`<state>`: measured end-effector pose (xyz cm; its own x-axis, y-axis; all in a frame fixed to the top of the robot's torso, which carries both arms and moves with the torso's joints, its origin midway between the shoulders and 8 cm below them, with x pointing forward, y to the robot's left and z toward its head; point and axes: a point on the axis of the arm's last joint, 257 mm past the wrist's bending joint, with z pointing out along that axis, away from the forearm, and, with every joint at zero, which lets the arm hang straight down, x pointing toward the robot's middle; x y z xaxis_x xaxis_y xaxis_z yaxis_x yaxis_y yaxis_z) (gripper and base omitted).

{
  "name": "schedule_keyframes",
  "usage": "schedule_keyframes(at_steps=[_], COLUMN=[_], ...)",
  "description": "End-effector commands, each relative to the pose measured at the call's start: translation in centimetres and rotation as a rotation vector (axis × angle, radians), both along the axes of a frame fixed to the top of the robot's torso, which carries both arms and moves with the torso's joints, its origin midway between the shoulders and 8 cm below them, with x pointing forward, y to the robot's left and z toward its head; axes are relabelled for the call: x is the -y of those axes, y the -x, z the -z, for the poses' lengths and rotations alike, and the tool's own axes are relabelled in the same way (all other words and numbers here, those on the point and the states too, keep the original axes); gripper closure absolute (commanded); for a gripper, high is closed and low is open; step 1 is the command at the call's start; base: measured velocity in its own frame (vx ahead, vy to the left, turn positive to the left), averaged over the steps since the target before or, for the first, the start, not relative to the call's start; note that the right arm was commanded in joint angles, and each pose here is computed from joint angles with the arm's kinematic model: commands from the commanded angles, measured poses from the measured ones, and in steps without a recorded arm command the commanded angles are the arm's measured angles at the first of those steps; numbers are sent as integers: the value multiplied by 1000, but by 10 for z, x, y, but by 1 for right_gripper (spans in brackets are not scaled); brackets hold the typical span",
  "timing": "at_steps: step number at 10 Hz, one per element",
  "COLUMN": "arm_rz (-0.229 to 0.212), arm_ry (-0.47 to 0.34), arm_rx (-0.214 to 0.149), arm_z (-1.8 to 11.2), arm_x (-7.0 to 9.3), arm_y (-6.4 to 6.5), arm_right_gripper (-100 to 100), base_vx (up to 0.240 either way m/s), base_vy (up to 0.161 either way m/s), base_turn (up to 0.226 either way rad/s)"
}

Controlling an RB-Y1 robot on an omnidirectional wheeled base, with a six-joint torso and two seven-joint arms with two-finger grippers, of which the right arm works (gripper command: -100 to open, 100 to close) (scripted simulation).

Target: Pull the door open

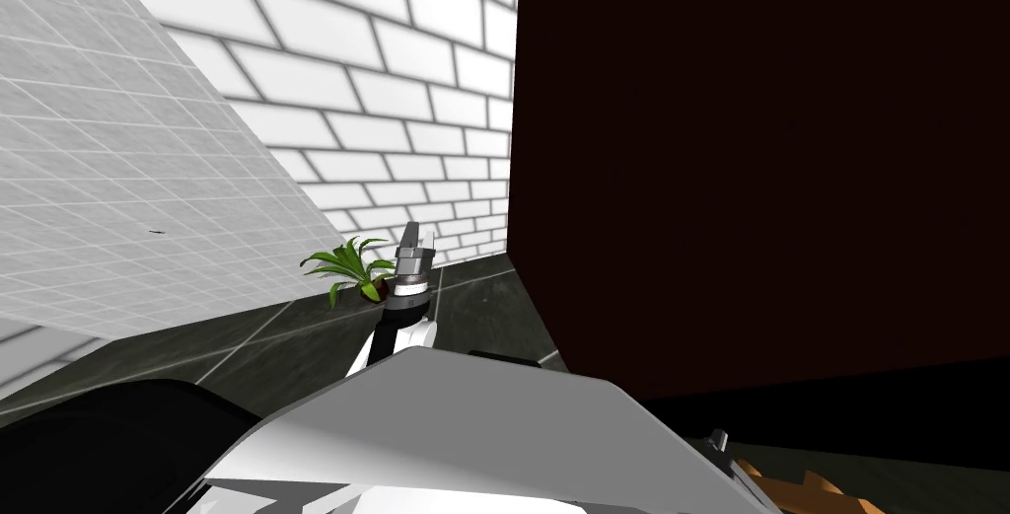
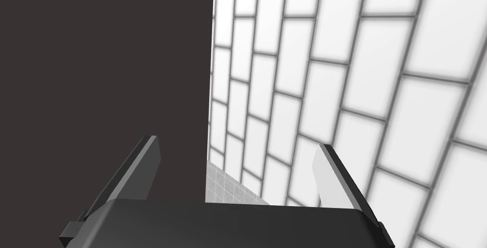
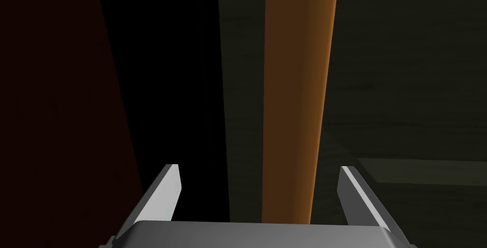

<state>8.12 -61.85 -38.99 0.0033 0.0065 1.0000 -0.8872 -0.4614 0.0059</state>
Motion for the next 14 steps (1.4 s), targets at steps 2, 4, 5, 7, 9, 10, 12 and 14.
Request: schedule_keyframes(at_steps=[2, 4, 5, 7, 9, 10, 12, 14], arm_rz=[17, 7, 7, 7, 7, -15, -41, -73], arm_ry=[-6, -14, -14, -14, -14, -10, -9, -8], arm_rx=[-1, -2, -2, -2, -2, -2, 0, 2], arm_z=[1, 5, 5, 5, 5, 4, 4, 4], arm_x=[7, -1, -1, -1, -1, 0, 0, -1], arm_y=[-1, -2, -2, -2, -2, -9, -19, -32], arm_right_gripper=[-100, 100, 100, 100, 100, 100, 100, 100], base_vx=[-43, -10, 3, -1, 0, 12, 2, -34], base_vy=[-76, 5, -1, -5, 0, 127, 152, 171], base_turn=[52, 14, -83, 10, 0, -54, -72, -45])
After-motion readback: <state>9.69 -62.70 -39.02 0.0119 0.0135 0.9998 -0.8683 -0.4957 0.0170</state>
